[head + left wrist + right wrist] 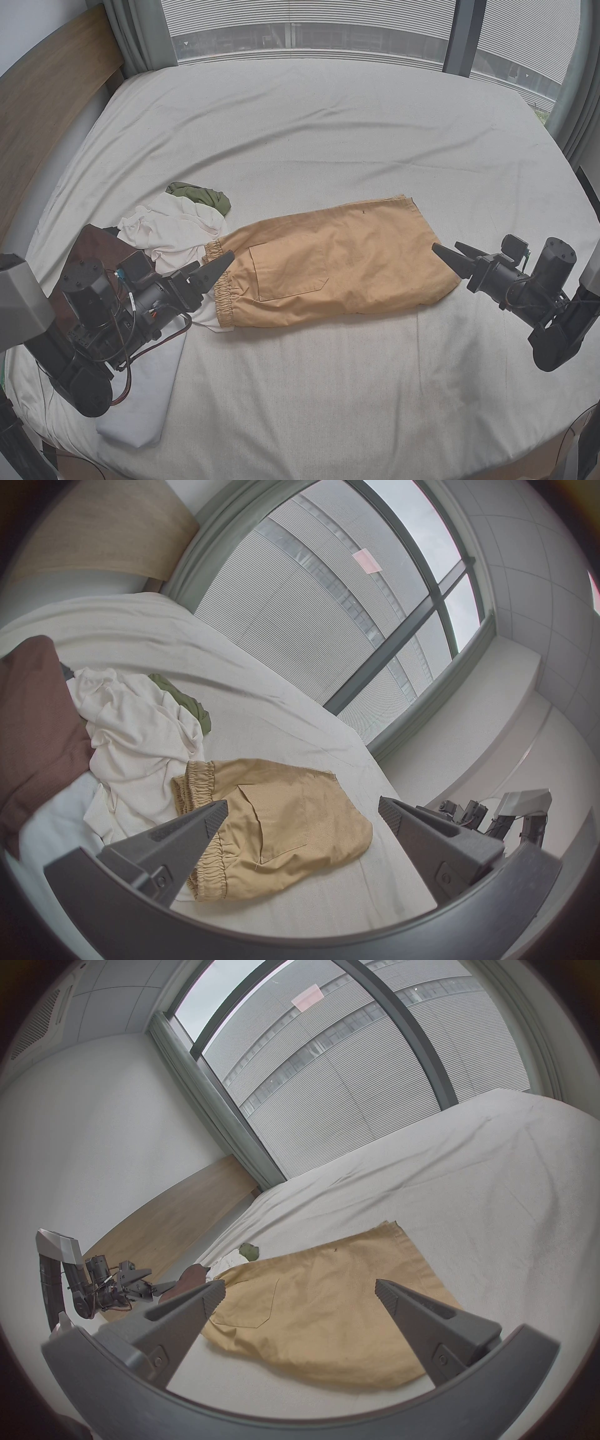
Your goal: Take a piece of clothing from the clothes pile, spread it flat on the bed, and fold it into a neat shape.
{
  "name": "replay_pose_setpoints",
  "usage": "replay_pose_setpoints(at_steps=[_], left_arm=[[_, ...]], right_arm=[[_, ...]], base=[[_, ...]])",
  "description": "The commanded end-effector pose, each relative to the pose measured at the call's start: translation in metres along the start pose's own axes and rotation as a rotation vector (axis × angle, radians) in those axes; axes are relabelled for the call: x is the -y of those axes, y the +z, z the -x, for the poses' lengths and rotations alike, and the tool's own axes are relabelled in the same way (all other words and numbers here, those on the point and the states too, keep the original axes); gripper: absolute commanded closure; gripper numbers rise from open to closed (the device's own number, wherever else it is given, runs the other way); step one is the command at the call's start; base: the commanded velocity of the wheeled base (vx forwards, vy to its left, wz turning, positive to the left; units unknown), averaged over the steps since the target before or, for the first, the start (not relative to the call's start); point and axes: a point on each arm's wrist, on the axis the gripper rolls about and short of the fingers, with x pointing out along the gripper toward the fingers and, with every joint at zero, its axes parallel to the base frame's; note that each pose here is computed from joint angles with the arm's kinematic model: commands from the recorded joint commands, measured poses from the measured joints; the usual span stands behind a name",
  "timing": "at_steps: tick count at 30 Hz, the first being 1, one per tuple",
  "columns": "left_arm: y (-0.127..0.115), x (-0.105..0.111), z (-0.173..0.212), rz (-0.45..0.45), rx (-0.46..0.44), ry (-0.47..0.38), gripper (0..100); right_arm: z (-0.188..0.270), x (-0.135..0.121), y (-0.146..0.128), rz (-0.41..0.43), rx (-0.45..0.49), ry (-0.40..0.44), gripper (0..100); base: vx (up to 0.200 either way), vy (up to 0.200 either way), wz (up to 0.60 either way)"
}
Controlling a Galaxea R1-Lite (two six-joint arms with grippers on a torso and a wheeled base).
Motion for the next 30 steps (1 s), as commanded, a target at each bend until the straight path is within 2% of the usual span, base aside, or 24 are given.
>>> replay_pose_setpoints(at_steps=[1,11,19,30], left_arm=[[0.001,0.003,0.001,-0.024,0.005,-0.010,0],[-0.001,0.001,0.002,-0.031,-0.004,0.005,0],[-0.006,-0.003,0.001,-0.026,-0.021,0.017,0],[-0.008,-0.006,0.002,-0.025,-0.028,0.028,0]], right_arm=[[0.003,-0.006,-0.002,-0.002,-0.010,0.011,0],[0.007,-0.010,-0.015,-0.029,-0.065,0.010,0],[0.005,-0.001,-0.042,-0.053,-0.155,-0.018,0],[0.006,0.001,-0.051,-0.066,-0.187,-0.028,0]], base=[[0.000,0.000,0.00],[0.000,0.000,0.00],[0.000,0.000,0.00],[0.000,0.000,0.00]])
